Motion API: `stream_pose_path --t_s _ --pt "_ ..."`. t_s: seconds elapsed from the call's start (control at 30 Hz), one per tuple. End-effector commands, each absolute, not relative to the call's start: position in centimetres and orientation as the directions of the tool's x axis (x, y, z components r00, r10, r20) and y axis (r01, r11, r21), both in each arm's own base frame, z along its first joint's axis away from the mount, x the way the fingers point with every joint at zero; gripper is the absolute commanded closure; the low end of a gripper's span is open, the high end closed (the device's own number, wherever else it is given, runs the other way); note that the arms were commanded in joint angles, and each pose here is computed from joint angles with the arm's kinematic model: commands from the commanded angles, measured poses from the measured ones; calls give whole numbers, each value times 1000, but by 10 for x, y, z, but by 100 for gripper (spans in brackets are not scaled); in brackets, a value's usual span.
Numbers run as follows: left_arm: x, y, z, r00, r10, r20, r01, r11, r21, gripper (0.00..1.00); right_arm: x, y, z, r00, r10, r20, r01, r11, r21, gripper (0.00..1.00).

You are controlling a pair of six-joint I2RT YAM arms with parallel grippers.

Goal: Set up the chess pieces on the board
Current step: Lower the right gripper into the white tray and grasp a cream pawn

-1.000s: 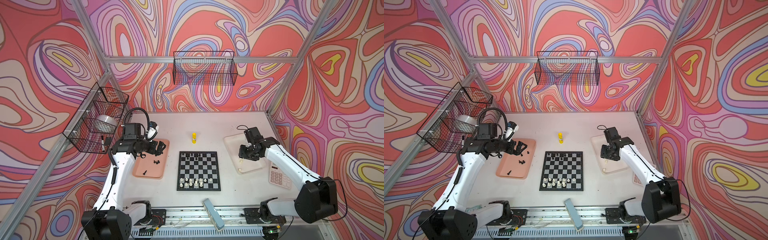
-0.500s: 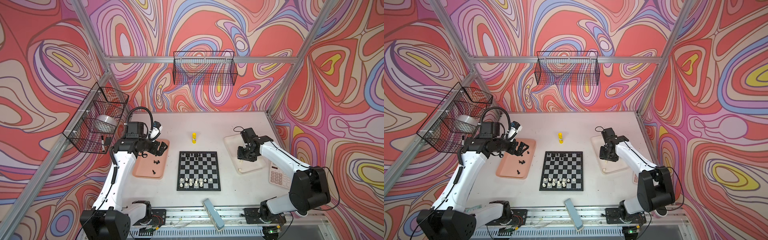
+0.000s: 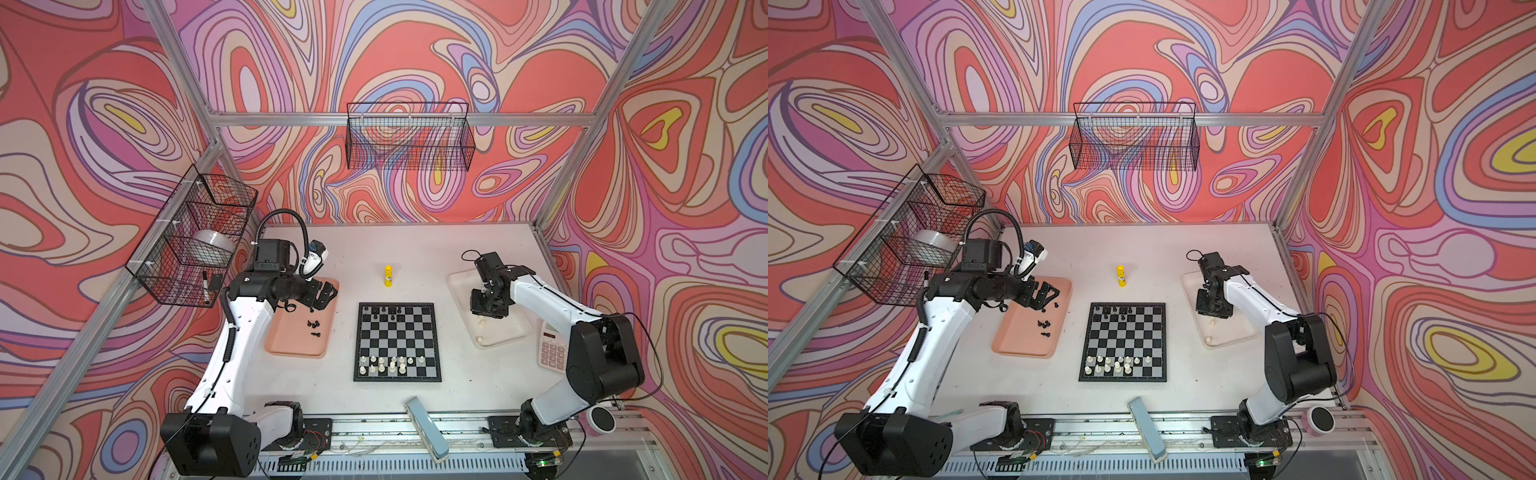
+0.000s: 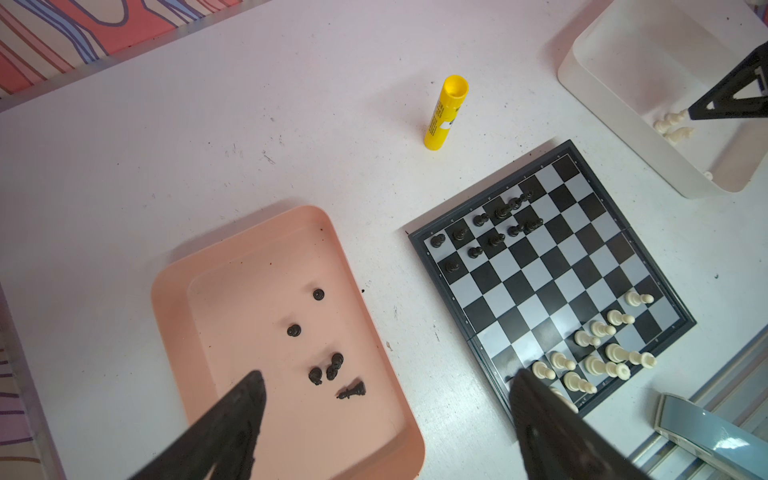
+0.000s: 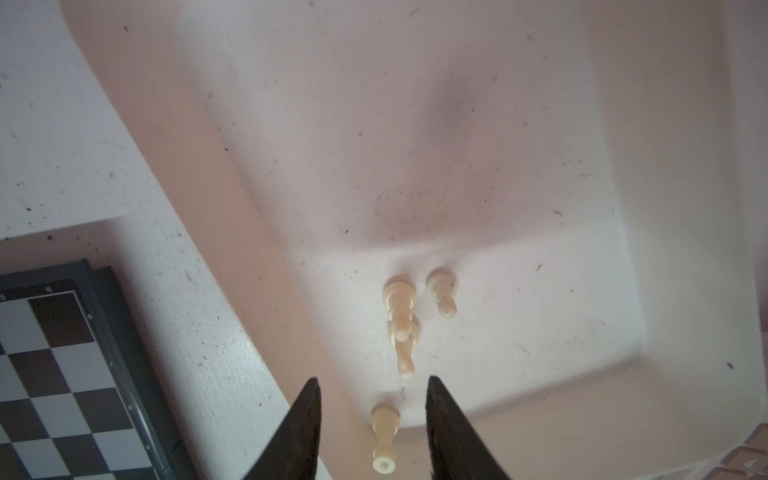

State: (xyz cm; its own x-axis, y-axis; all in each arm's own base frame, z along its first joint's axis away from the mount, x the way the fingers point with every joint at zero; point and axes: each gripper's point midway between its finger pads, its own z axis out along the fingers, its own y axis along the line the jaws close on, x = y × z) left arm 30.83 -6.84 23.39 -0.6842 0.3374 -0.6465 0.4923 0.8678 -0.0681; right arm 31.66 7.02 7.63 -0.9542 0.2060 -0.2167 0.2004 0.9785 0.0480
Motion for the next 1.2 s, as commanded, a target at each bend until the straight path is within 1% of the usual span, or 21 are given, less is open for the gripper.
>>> stream_pose_path --t_s 0.0,0.33,1.0,1.17 --pt "303 -73 233 -691 354 -630 516 852 -87 7 321 65 78 -952 195 -236 197 980 16 58" --pt "302 -74 227 -699 351 -624 513 853 -94 7 330 71 64 -954 197 -224 195 980 33 60" --pt "301 -76 226 -705 354 -615 521 847 -109 7 330 65 50 -958 190 -214 197 980 -12 60" --pt "300 -75 224 -707 358 -609 519 848 -103 7 331 64 45 -960 189 -205 197 980 -21 62"
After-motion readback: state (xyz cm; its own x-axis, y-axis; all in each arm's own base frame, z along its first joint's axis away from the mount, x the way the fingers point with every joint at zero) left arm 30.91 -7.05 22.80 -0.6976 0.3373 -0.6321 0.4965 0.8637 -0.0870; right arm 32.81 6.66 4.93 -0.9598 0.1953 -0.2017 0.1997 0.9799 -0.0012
